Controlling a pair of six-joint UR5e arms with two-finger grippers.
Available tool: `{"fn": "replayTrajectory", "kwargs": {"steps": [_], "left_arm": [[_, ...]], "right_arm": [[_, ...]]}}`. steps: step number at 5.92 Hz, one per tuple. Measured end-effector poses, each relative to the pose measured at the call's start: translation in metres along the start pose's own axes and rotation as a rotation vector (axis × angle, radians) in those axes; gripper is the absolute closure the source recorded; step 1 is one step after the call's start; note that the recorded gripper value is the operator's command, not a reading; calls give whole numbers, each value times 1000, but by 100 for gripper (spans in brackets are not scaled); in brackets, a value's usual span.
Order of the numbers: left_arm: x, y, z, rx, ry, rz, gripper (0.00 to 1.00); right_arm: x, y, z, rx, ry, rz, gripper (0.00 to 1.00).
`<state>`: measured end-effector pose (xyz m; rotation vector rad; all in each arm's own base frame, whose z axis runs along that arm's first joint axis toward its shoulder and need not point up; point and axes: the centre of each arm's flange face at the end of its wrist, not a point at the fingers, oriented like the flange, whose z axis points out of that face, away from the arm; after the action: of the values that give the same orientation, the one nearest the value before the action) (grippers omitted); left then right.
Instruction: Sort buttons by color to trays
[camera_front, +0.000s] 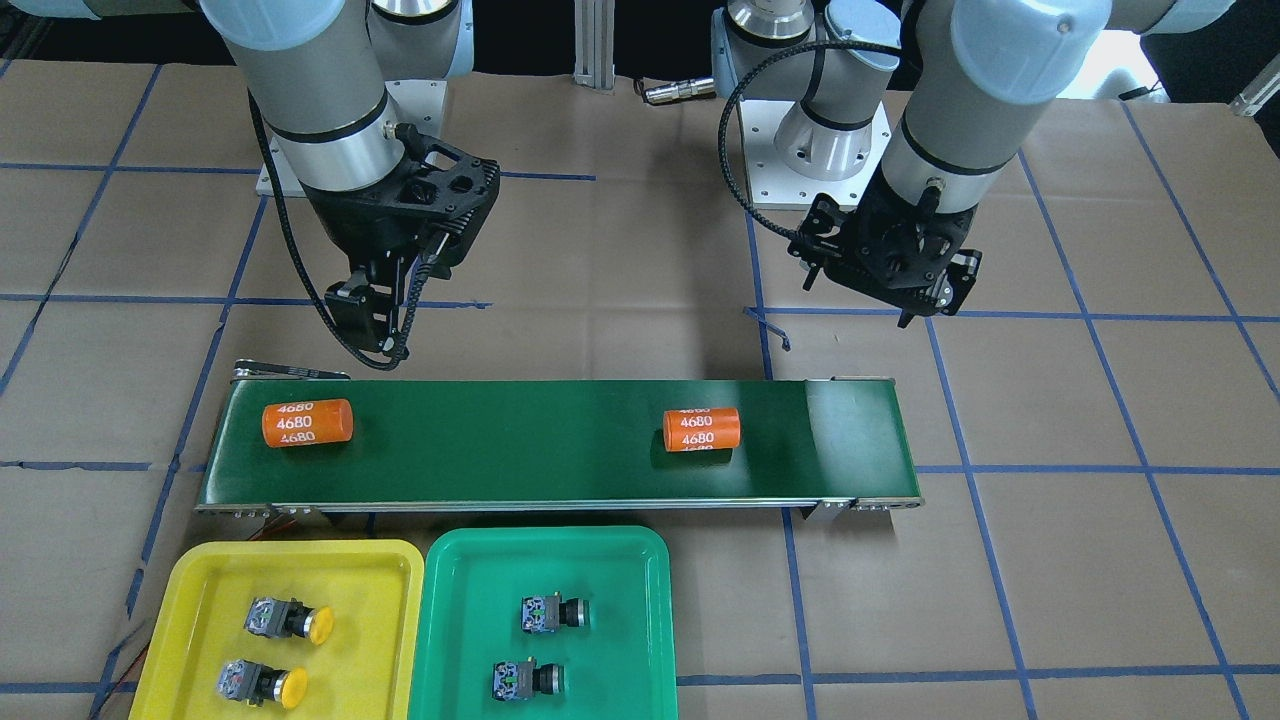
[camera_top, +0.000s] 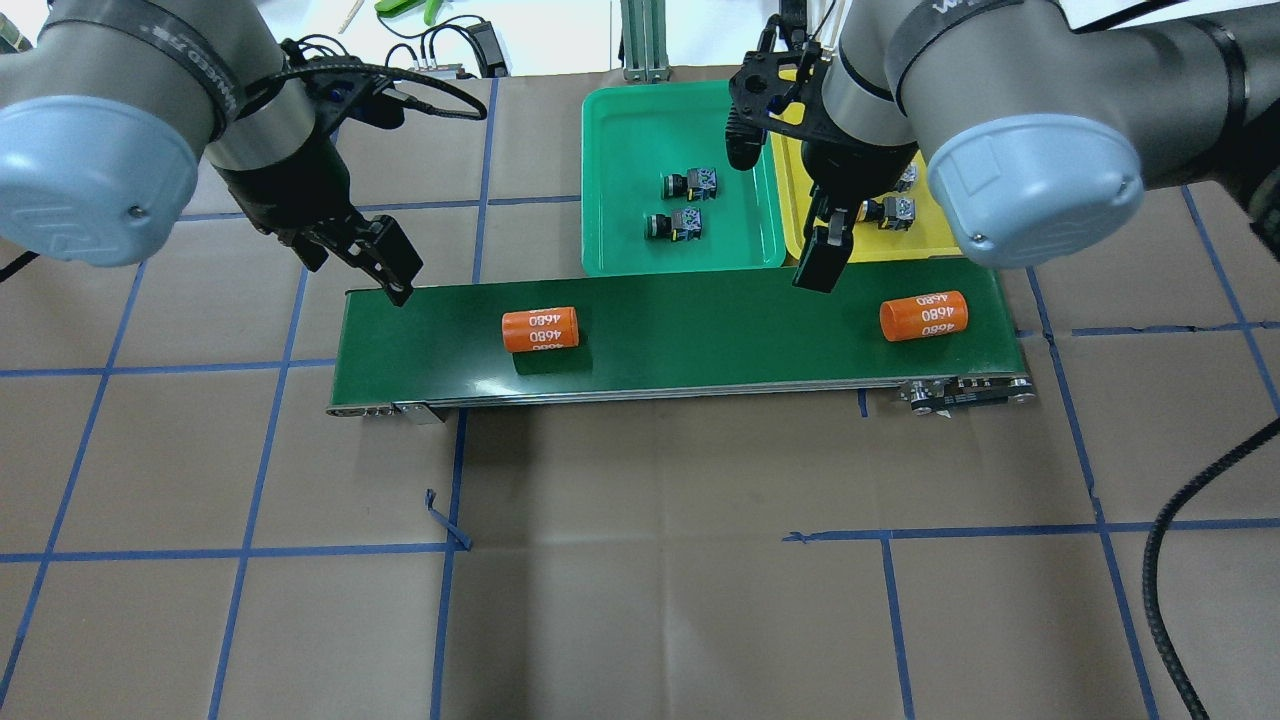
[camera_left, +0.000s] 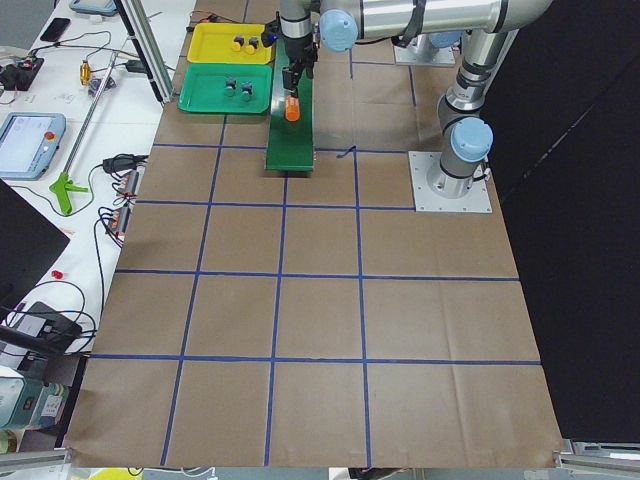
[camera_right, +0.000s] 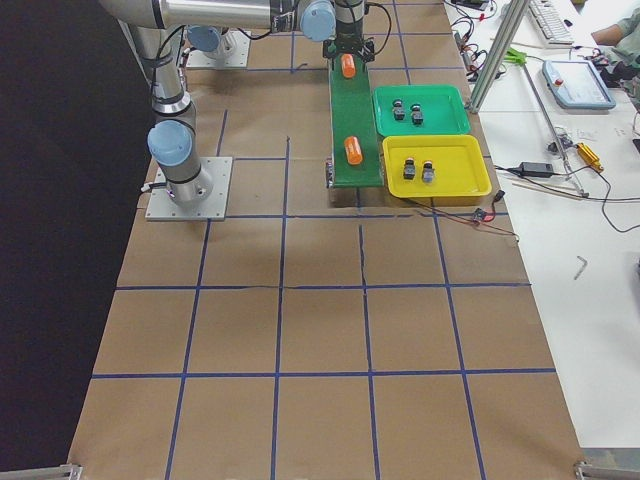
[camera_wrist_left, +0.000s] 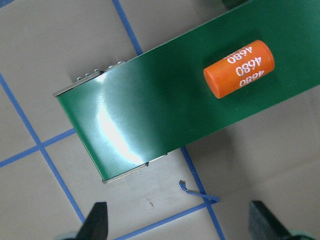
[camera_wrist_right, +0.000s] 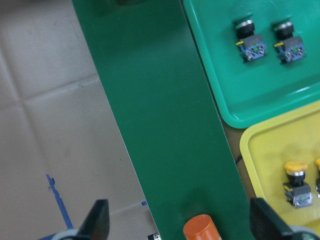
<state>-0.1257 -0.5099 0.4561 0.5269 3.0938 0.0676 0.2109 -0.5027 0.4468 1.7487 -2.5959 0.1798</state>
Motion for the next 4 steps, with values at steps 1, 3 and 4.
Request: {"fn": "replayTrajectory", "kwargs": {"steps": [1, 3, 4], "left_arm": [[-6, -7, -21, 32, 11, -136, 1], [-4, -16, -37, 60, 36, -306, 1], [-2, -16, -38, 64, 40, -331, 1]], "right_arm": [[7, 13, -10, -4, 21, 155, 0], [16, 45, -46, -6, 70, 542, 0], [12, 55, -70, -50, 55, 754, 0]]}}
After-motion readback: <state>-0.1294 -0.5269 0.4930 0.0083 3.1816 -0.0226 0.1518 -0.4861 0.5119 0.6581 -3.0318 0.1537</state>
